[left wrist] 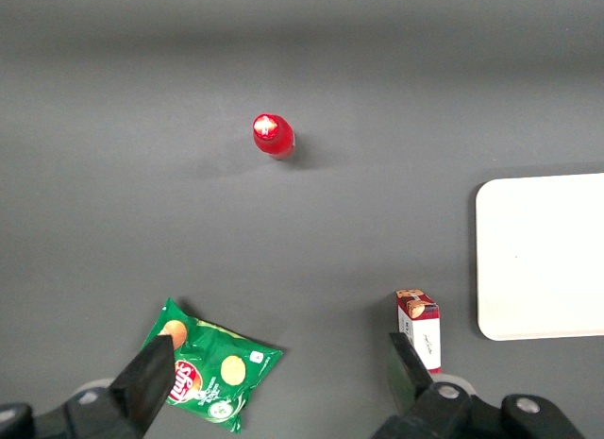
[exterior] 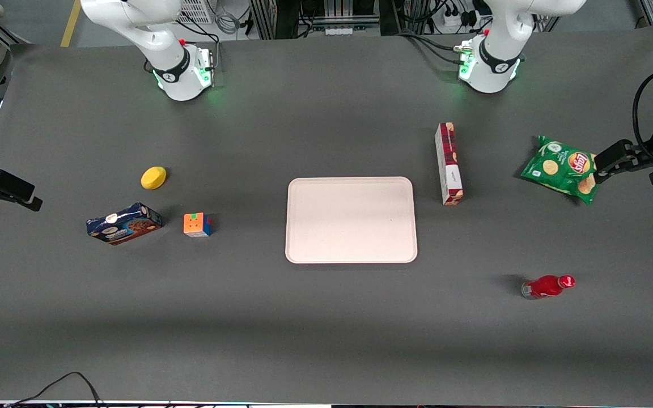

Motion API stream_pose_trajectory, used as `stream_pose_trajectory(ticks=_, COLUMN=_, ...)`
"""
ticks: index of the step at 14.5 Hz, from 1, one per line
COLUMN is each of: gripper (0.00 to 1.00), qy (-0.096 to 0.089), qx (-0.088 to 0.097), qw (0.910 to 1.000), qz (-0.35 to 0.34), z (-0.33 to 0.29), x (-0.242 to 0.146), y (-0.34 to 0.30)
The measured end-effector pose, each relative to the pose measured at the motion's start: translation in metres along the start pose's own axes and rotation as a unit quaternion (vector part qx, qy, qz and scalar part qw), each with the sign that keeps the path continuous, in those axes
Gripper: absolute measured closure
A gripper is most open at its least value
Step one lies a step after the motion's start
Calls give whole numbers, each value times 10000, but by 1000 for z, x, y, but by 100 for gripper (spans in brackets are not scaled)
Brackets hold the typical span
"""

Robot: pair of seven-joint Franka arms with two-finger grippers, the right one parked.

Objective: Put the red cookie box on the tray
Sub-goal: 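Move the left gripper from rest toward the red-and-white cookie box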

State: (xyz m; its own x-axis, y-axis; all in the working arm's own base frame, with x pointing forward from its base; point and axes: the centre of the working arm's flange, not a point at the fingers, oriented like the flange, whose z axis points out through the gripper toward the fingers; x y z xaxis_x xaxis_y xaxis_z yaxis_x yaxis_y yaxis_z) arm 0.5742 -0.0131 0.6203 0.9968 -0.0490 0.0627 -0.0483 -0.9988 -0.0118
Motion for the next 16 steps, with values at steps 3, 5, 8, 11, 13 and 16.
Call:
stream_pose_trajectory(ticks=3, gripper=0, qy=-16, qx=3, qw=10000, qz=-3, z=2, x=1, y=0)
stream_pose_trajectory(ticks=5, gripper=0, qy=-46, qx=13, qw=10000, qz=-3, z=6, x=3, y=0)
stream_pose_trajectory(ticks=8, gripper=0, qy=-85, qx=-60, qw=9999, qz=-38, z=12, x=9, y=0)
stream_pose_trajectory(ticks=11, gripper=0, qy=-246, qx=-189, qw=9994, qz=-166, z=22, x=9, y=-10)
stream_pose_trajectory(ticks=13, gripper=0, qy=-599, qx=-220, qw=9979, qz=-123, z=33, x=4, y=-5)
stream_pose_trajectory(ticks=16, gripper=0, qy=-1104, qx=-239, qw=9936, qz=37, z=67, x=-4, y=15)
